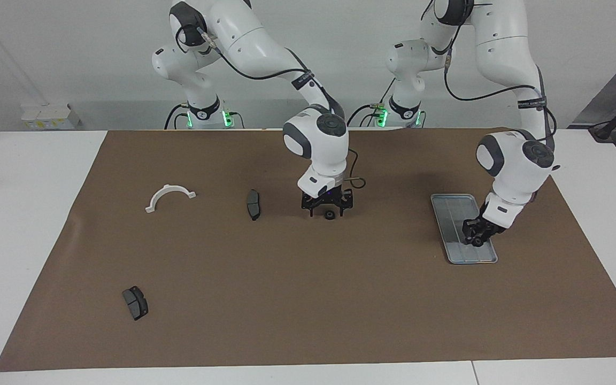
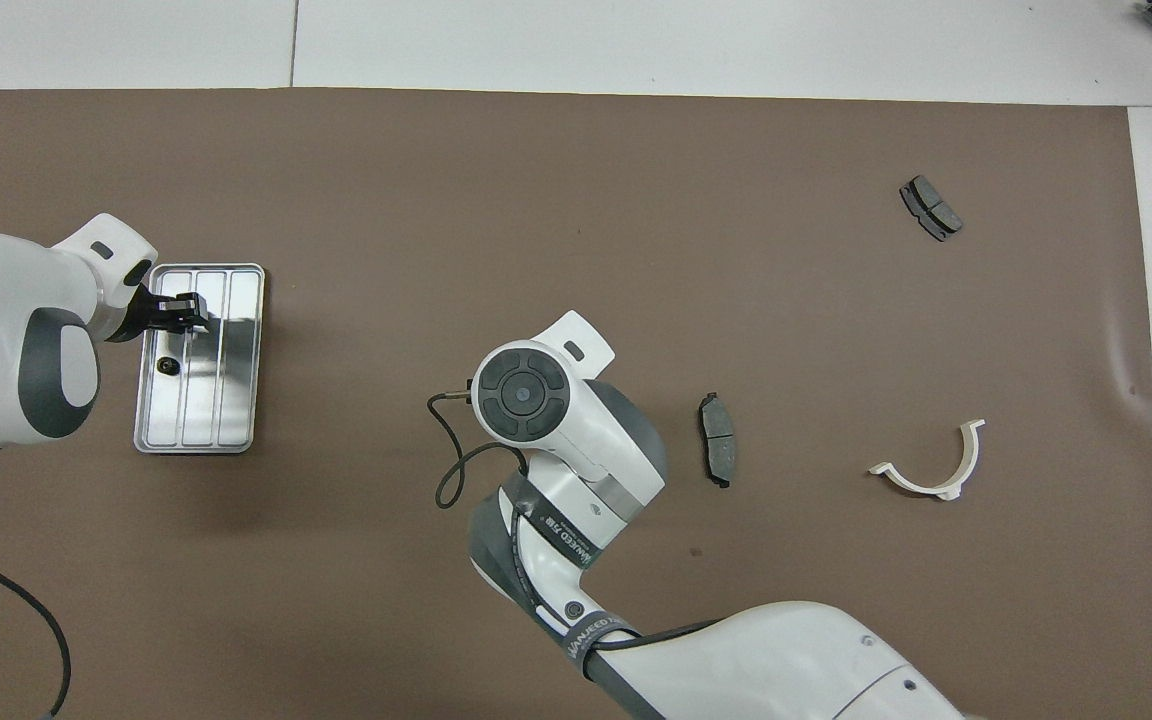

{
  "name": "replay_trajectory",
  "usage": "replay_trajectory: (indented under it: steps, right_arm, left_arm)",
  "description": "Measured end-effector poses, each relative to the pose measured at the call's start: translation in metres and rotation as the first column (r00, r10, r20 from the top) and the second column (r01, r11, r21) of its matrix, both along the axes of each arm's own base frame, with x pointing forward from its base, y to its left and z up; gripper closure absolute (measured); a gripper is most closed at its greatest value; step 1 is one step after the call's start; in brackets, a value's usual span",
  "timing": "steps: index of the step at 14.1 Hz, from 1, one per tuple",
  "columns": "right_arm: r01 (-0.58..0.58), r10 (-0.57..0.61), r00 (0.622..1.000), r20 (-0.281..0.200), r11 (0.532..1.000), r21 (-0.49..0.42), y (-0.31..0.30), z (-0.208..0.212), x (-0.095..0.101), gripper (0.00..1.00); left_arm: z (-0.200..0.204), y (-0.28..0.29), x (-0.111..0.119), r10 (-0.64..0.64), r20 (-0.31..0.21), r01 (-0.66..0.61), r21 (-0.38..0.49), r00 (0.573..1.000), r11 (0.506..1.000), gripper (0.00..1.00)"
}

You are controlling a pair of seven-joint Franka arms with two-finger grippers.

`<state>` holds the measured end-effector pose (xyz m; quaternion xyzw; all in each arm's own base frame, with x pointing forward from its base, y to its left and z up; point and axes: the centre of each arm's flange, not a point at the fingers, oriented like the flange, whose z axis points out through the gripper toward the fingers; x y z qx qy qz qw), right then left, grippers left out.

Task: Place bearing gear from tray to pile
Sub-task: 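Grasp a second black gear in the tray with the left gripper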

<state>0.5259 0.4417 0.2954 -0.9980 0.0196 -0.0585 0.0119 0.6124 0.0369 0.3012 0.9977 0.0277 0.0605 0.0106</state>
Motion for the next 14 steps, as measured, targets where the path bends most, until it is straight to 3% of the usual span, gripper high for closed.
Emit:
replay_trajectory:
  steps: [3,4,6,9,12,14]
  right_arm:
    - [-0.016,0.016,1.0,-0.006,1.0,-0.004,0.007,-0.008,-0.009,0.17]
    - [-0.015,0.015,1.0,-0.006,1.0,-0.004,0.008,-0.008,-0.01,0.22]
    - [-0.005,0.005,1.0,-0.006,1.0,-0.002,0.009,-0.008,-0.01,0.27]
    - [-0.001,0.001,1.0,-0.003,1.0,0.0,0.009,-0.006,-0.009,0.63]
    - [0.002,-0.002,1.0,0.005,1.0,0.005,0.008,-0.002,-0.006,0.65]
    - [0.018,-0.019,1.0,0.02,1.0,0.013,0.001,0.01,0.002,0.65]
  left_arm:
    - [-0.001,0.0,-0.001,0.0,-0.001,0.0,0.0,1.0,1.0,0.57]
    - [-0.001,0.0,0.0,0.0,0.001,0.0,0.0,1.0,1.0,0.65]
    - [-0.001,0.0,0.0,0.0,0.001,0.0,0.0,1.0,1.0,0.65]
    - [0.003,-0.001,0.003,-0.002,0.009,0.002,-0.001,1.0,1.0,0.65]
    - [0.027,-0.016,0.021,-0.026,0.013,0.026,-0.008,1.0,1.0,0.65]
    - [0.053,-0.057,0.039,-0.035,-0.002,0.035,-0.022,0.999,0.999,0.65]
